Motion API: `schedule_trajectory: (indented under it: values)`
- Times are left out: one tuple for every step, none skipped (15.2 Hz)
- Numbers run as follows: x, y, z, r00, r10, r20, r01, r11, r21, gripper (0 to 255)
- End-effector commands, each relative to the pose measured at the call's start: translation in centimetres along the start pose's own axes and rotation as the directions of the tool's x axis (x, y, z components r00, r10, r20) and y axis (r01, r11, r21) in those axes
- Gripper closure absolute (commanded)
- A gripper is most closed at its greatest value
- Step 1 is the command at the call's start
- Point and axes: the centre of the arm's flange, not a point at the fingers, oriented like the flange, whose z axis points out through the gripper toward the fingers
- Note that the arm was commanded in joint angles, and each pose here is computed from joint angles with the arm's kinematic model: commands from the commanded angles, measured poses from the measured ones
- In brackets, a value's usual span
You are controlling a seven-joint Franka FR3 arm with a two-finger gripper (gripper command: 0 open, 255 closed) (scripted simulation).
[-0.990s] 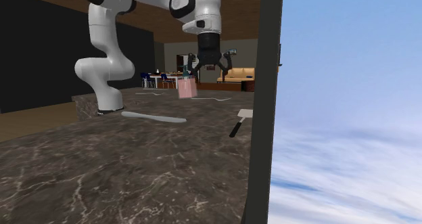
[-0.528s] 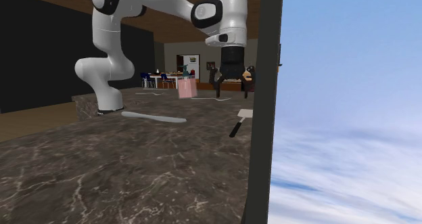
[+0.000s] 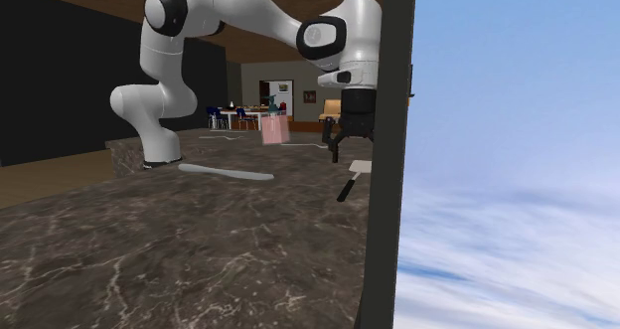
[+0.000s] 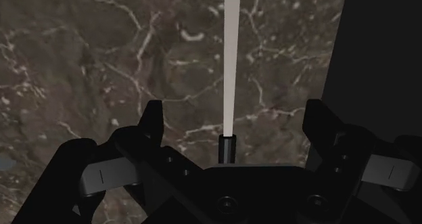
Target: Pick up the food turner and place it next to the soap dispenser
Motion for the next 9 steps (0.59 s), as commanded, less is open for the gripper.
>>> schedule_trajectory:
  values:
    - [-0.04, 0.05, 1.15, 1.000, 0.001, 0.000, -0.001, 1.000, 0.000, 0]
    - [-0.04, 0.05, 1.98, 1.000, 0.001, 0.000, -0.001, 1.000, 0.000, 0]
    - [-0.04, 0.05, 1.98, 1.000, 0.001, 0.000, -0.001, 1.000, 0.000, 0]
    - [-0.04, 0.05, 1.98, 1.000, 0.001, 0.000, -0.001, 1.000, 0.000, 0]
    - [-0.04, 0.05, 1.98, 1.000, 0.001, 0.000, -0.001, 1.000, 0.000, 0]
    - [-0.04, 0.05, 1.98, 1.000, 0.001, 0.000, -0.001, 1.000, 0.000, 0]
    - [-0.04, 0.05, 1.98, 1.000, 0.001, 0.000, -0.001, 1.000, 0.000, 0]
    - [-0.04, 0.05, 1.98, 1.000, 0.001, 0.000, -0.001, 1.000, 0.000, 0]
    - [-0.04, 0.05, 1.98, 1.000, 0.001, 0.000, -0.001, 1.000, 0.000, 0]
